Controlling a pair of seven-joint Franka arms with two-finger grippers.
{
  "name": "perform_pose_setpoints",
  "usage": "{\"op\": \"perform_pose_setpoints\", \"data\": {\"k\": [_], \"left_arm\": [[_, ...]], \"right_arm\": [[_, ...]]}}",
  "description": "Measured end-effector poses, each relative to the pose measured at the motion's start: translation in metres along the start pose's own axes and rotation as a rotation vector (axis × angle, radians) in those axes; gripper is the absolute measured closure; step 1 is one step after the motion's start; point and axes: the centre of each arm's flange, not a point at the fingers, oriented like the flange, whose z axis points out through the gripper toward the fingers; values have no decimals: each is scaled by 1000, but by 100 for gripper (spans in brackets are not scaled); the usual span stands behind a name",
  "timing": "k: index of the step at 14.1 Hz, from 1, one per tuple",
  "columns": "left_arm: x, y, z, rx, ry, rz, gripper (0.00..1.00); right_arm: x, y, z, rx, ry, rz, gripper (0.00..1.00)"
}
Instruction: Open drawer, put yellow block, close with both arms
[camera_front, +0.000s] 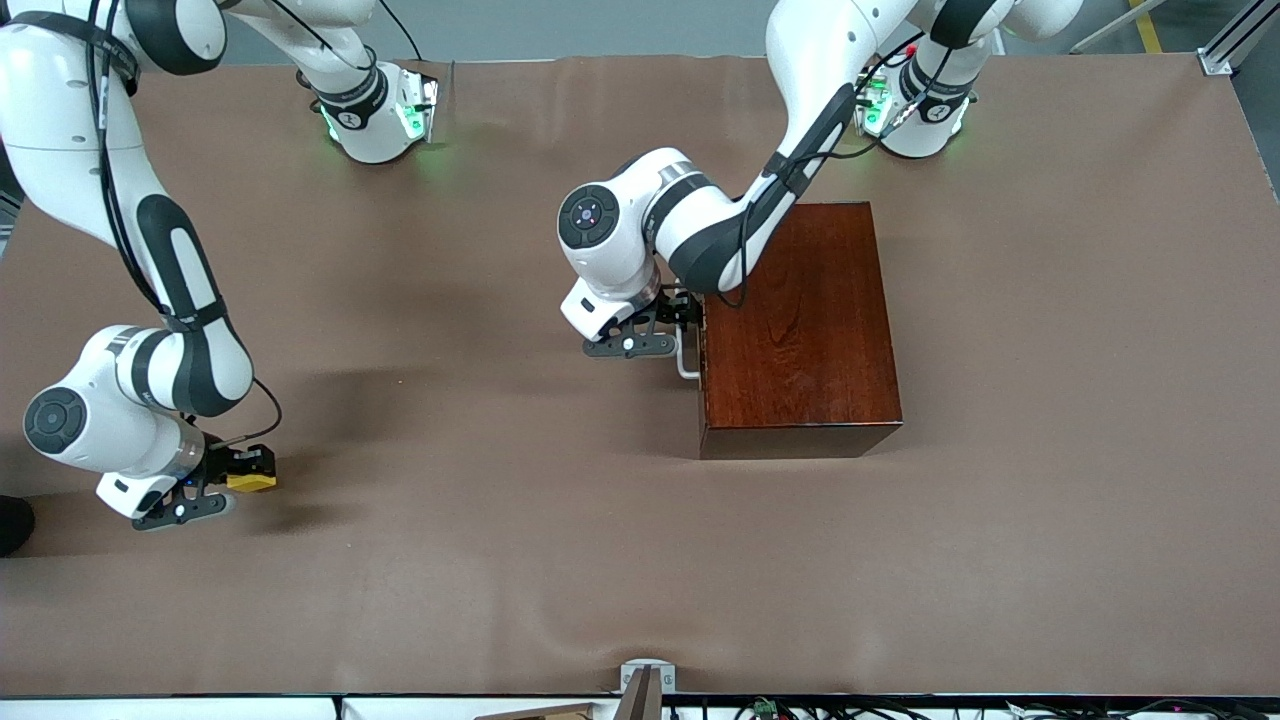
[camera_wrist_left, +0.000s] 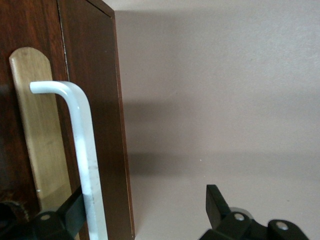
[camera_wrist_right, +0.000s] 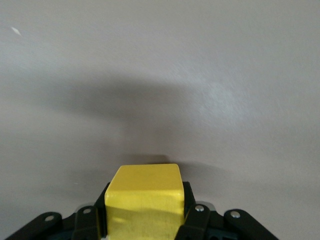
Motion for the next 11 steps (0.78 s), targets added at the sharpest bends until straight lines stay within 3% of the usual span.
{"op": "perform_pose_setpoints", "data": {"k": [5,8,11], "left_arm": [[2,8,-6,-55,43,4,0],[2,14,-10,-89,68,6,0],[1,17,-12,-111,77,-10,0]], "right_arm": [[5,-6,-12,11,-31,-16,44],[18,-33,-51,29,-79,-57,44],[28,-51,-90,26,-71,-89,44]]}}
